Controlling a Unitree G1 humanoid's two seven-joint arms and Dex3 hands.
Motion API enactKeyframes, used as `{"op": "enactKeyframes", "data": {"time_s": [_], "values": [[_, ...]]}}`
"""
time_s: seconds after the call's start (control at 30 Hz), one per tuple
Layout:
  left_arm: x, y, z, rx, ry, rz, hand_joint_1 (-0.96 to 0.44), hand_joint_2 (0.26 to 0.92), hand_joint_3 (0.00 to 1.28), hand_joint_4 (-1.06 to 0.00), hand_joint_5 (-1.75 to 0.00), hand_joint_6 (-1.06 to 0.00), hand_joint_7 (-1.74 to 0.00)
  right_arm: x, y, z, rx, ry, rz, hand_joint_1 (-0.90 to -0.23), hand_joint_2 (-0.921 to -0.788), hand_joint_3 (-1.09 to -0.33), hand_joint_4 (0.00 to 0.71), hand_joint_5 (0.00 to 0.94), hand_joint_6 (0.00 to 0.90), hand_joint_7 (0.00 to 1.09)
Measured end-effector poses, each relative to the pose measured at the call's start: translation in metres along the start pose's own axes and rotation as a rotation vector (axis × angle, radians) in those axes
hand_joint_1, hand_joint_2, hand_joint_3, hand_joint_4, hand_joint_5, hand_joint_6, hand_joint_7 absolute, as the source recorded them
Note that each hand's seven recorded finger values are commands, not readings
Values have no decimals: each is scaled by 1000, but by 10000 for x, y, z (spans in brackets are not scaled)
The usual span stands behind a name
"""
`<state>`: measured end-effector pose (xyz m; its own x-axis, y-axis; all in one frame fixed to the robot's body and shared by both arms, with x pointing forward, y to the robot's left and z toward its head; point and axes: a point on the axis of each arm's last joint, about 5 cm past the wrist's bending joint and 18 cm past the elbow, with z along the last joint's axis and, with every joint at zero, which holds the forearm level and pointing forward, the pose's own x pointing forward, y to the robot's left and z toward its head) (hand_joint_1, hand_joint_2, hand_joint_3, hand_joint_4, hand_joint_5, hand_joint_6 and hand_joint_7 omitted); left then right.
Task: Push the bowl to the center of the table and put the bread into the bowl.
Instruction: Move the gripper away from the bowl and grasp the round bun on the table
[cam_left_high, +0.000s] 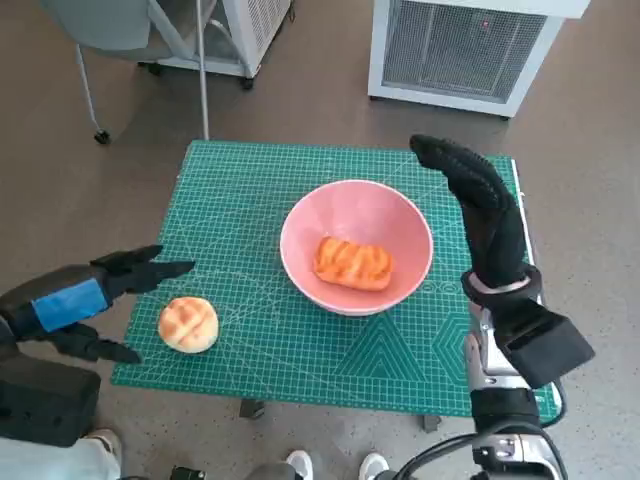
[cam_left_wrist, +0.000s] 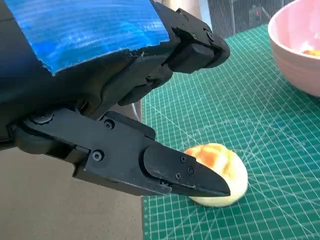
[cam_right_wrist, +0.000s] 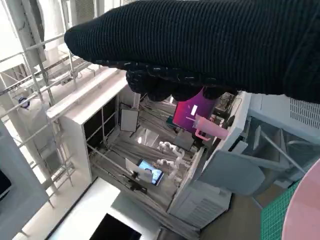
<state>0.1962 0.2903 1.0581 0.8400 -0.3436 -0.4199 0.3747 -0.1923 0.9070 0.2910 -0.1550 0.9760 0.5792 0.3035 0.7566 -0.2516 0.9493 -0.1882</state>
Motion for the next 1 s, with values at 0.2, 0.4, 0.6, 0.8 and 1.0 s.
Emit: {"op": "enactKeyframes", "data": {"time_s": [0.2,0.4,0.6,0.8,1.0], "values": [[86,-116,-5,19,10,-58,-136,746,3,-86,-4,-228,-4,2,-6,1,0,5,6,-669,-921,-802,245,2,-1,641],[231,-335,-68,32,15,-124,-146,755,6,-93,-5,-222,-1,11,-16,13,-1,-1,8,-666,-921,-805,244,1,-1,640],[383,-518,-109,50,5,-128,-145,764,7,-126,-15,-241,-9,13,-27,22,0,-5,6,-660,-921,-806,243,1,-1,639],[503,-712,-167,73,-7,-63,-107,790,16,-178,-26,-289,-28,18,-29,38,-2,-12,7,-656,-921,-808,243,1,-1,639],[616,-962,-178,57,-19,-27,-60,840,24,-274,-33,-351,-43,2,-50,54,-6,-8,4,-654,-921,-810,243,1,-1,637]]}}
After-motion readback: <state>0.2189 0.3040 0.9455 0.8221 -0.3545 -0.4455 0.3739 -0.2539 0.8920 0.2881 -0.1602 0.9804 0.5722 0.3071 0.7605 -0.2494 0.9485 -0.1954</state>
